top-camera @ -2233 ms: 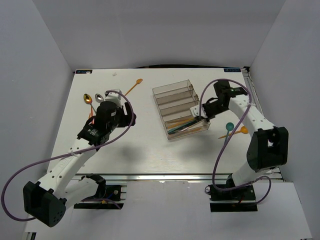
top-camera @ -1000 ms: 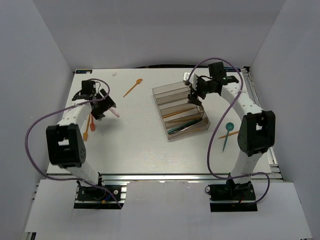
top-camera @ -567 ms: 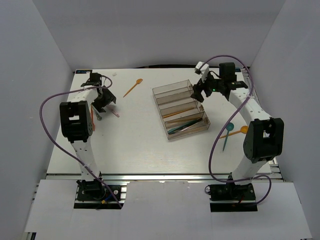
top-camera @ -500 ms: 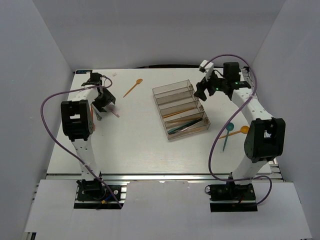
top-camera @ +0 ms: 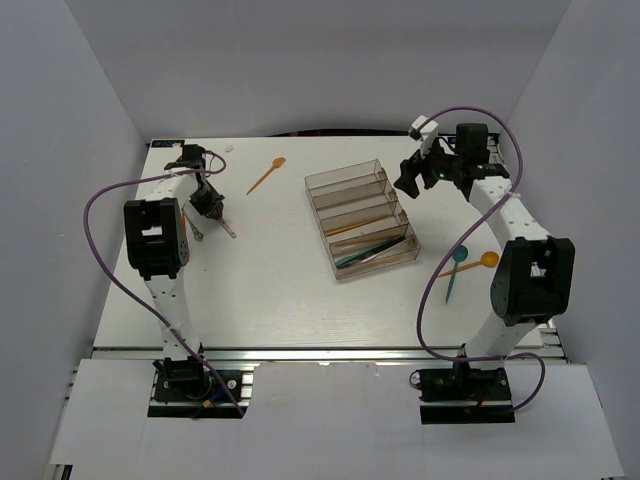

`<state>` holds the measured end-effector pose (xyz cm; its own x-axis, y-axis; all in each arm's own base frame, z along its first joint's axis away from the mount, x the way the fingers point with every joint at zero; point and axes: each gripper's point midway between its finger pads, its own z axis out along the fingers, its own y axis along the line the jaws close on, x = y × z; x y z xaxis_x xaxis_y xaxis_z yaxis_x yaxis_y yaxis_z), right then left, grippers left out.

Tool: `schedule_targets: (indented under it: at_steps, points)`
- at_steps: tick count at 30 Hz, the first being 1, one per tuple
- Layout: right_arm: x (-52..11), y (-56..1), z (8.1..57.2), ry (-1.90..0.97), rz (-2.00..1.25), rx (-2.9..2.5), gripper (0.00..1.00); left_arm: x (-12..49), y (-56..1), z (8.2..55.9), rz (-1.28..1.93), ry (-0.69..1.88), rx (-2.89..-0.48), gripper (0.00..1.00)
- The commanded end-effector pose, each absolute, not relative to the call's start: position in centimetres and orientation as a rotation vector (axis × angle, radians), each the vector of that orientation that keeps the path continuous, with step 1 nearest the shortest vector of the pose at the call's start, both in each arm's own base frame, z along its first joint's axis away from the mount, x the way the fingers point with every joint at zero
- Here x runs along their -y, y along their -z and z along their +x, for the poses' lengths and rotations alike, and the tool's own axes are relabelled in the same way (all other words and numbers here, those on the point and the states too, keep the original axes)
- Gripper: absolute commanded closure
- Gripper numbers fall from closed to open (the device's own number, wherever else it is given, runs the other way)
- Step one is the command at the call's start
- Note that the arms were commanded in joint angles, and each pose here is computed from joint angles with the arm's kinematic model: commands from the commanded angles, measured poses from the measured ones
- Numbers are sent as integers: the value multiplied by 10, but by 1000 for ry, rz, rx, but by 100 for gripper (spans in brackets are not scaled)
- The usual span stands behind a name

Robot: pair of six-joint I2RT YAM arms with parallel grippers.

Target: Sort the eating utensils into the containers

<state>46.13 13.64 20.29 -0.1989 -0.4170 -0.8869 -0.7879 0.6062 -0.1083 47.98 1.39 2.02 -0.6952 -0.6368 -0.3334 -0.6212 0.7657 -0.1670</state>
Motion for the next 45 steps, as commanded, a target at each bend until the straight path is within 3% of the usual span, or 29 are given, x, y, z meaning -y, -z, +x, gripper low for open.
schedule_targets:
  at_steps: [1,3,7,10,11,16,17,19,23,27,39,44,45]
  points:
    - [-139,-253,459,-405,-1013,-1671,11,-15,-9,444,-930,-21,-2694,93]
    - [-139,-277,456,-351,-1052,-1589,11,-10,-17,446,-884,25,-2691,100]
    - [-131,-333,454,-138,-1136,-1342,11,8,-66,470,-695,128,-2590,100]
    - [-118,-340,456,-90,-1021,-1339,11,52,-117,488,-421,280,-2478,100]
    - [-129,-332,445,-161,-1124,-1298,11,65,-139,490,-323,322,-2427,100]
    - [-151,-304,406,-517,-1236,-1342,46,173,-196,486,187,588,-2209,100]
    - [-152,-303,401,-538,-1231,-1347,58,203,-203,476,347,634,-2164,100]
    - [-154,-290,391,-580,-1232,-1366,62,233,-211,472,487,674,-2085,100]
    - [-152,-281,382,-586,-1221,-1391,59,298,-223,465,749,723,-1948,100]
    - [-148,-276,377,-584,-1210,-1407,58,337,-220,476,939,615,-1831,100]
    - [-133,-266,368,-597,-1158,-1450,55,365,-167,507,1042,456,-1834,98]
    - [-132,-261,369,-609,-1152,-1459,55,352,-143,495,1069,422,-1891,89]
    - [-131,-260,368,-611,-1149,-1464,55,349,-141,494,1071,416,-1899,80]
